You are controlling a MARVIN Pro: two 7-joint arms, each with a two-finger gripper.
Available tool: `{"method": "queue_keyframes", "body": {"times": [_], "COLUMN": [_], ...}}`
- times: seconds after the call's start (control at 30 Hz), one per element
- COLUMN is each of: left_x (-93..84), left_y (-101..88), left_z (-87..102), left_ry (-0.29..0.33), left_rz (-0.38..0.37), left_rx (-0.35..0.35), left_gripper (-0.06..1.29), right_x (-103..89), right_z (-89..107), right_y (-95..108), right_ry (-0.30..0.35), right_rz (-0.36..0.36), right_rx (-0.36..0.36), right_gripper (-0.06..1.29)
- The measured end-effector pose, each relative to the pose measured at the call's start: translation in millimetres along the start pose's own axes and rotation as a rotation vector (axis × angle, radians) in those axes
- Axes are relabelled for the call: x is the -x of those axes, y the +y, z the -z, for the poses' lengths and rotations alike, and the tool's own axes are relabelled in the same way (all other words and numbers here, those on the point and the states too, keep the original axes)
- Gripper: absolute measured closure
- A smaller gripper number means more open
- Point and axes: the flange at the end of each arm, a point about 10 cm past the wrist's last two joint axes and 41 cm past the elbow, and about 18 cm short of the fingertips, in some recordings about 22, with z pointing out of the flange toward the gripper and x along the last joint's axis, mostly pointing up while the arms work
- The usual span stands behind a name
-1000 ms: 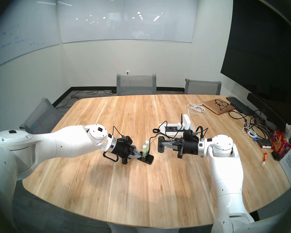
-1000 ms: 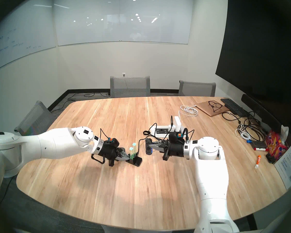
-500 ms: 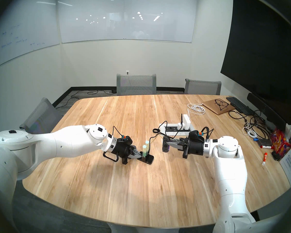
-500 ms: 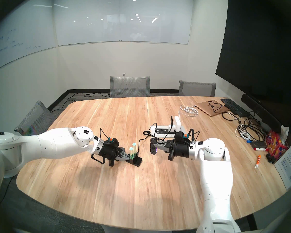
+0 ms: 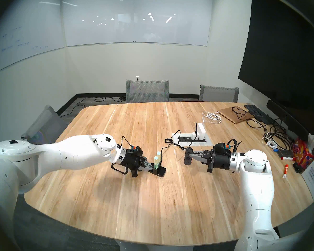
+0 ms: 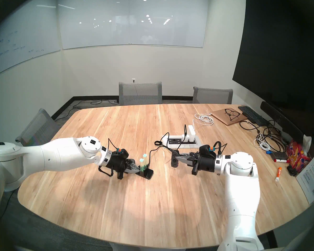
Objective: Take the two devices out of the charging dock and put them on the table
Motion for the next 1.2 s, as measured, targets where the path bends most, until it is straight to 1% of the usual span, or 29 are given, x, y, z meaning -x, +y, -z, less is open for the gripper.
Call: {"method": "queue_keyframes", "body": {"times": [0.33,0.73,1.03,1.2], "left_x": [0.0,0.0,0.0,0.0], "left_y": [0.0,0.0,0.0,0.0], "left_z": [0.0,0.0,0.0,0.0], "left_ry": [0.000,0.000,0.000,0.000], "left_rz": [0.000,0.000,0.000,0.000], "left_rx": [0.000,0.000,0.000,0.000], "left_gripper": [1.25,1.25,1.25,1.25], "right_x": [8.4,5.1,4.4,5.4], "right_z": [12.7,19.7,22.5,21.1], "right_y": [9,17,19,19], "right_ry": [0.002,-0.007,-0.034,-0.062], "right_rz": [-0.012,0.006,-0.011,-0.030], "right_rx": [0.011,0.004,-0.001,-0.008], "right_gripper": [1.25,1.25,1.25,1.25]}}
